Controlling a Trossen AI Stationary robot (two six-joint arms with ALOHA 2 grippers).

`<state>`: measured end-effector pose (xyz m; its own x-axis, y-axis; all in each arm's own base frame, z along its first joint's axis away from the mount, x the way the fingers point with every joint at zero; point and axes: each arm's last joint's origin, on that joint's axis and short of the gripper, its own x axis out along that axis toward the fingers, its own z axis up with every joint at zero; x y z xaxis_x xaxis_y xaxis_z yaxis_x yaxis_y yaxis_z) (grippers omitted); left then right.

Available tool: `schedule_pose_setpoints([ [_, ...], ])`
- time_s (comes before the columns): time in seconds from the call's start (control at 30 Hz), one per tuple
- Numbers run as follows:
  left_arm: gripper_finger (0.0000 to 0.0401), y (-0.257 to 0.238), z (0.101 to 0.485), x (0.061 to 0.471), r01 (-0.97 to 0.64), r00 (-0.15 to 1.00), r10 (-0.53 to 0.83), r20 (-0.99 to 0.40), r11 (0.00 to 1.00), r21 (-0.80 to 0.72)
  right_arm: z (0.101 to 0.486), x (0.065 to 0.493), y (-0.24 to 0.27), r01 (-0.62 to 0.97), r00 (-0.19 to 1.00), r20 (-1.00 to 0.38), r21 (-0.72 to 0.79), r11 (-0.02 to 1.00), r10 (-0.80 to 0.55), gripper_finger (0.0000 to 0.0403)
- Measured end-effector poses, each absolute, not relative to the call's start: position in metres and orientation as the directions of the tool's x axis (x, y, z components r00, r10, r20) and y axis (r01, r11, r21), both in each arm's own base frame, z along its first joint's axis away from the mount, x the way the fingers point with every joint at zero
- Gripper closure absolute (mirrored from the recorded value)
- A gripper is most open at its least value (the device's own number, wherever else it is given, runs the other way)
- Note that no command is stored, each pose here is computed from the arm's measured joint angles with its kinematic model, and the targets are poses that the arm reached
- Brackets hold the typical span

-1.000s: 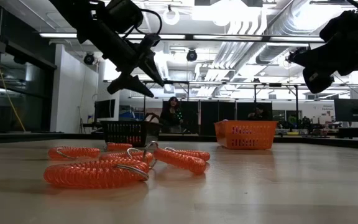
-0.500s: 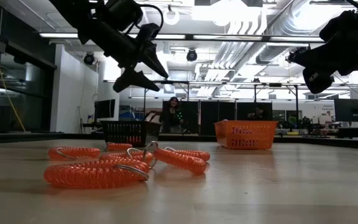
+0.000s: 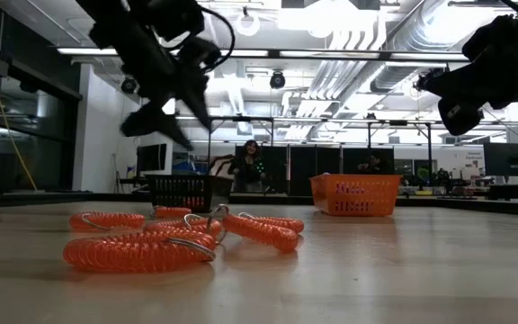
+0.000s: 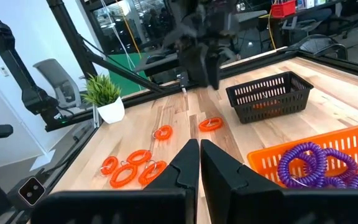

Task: Sort spring keychains into baskets
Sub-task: Put the orange spring keychain into the black basket

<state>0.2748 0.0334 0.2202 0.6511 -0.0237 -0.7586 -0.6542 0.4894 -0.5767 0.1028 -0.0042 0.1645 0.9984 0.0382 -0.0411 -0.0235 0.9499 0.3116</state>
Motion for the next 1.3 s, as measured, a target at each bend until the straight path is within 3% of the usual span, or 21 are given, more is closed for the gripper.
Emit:
schedule_pose_setpoints([
  [0.23,0.0201,0.005,0.21,0.263,-0.819,0.505,0.037,-0.862,0.334,-0.466,0.165,0.103,-0.004,-0.023,0.998,-0.041,0.312,0.95,0.038,0.0392],
  [0.37,0.0201,-0.003,0.208,0.259,-0.86,0.458,0.092,-0.884,0.296,-0.415,0.165,0.103,-0.004,-0.023,0.998,-0.041,0.311,0.95,0.038,0.0392],
  [0.97,0.0201,-0.003,0.172,0.279,-0.876,0.382,0.151,-0.912,0.374,-0.305,0.165,0.103,-0.004,-0.022,0.998,-0.041,0.312,0.95,0.037,0.0392],
  [1.3,0.0201,-0.003,0.149,0.288,-0.904,0.333,0.158,-0.93,0.333,-0.268,0.165,0.103,-0.004,-0.022,0.998,-0.041,0.311,0.95,0.037,0.0392],
])
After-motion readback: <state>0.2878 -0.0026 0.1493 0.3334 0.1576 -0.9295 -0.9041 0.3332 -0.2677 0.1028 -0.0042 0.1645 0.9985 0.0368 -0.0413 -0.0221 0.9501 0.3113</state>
